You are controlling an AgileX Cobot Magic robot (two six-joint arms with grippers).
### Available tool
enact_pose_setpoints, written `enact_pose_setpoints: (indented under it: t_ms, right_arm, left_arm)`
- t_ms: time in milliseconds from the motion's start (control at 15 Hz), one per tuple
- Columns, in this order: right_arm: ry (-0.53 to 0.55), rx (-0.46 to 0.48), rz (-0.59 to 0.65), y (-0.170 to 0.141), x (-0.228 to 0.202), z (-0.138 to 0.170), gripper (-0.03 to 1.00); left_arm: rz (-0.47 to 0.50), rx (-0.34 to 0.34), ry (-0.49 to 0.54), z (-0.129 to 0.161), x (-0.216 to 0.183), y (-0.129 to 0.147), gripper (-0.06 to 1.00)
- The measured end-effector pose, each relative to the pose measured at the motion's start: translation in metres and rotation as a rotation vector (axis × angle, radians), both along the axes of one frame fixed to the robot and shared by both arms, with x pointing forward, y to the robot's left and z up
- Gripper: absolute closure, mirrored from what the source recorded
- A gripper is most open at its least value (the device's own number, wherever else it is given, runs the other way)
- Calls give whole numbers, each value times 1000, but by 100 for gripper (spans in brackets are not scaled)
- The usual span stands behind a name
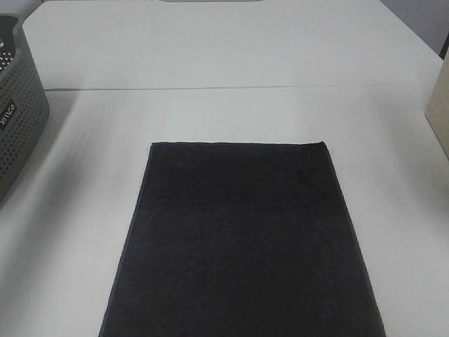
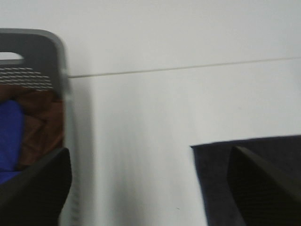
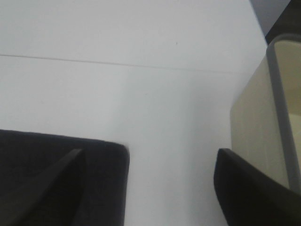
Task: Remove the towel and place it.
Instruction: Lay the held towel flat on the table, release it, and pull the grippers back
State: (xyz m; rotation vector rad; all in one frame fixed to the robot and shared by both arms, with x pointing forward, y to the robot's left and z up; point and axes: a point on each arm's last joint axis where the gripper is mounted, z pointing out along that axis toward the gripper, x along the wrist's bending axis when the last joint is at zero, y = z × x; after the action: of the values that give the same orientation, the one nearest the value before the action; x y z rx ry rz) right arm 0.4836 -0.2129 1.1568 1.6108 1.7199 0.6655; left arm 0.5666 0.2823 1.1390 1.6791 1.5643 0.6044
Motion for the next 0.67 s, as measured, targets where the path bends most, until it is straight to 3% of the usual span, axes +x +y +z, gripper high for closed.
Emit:
enact_pose_setpoints:
  t_ms: [67, 200, 400, 533, 667]
  right_arm:
    - [82, 61, 12, -10, 14, 0, 24]
    - [197, 213, 132, -29, 41, -2, 24]
    - [309, 481, 300, -54, 66, -20, 24]
    - [391, 500, 337, -59, 74, -37, 25]
    - [447, 518, 341, -59, 83, -52, 25]
  left_arm:
    - [-70, -67, 45, -7, 11, -3, 10]
    - [-162, -121, 111, -23, 32, -8, 10]
    - [-246, -128, 201, -46, 54, -12, 13]
    - [-296, -173, 246, -57, 62, -17, 13]
    - [-331, -260, 254, -66, 71, -23, 14]
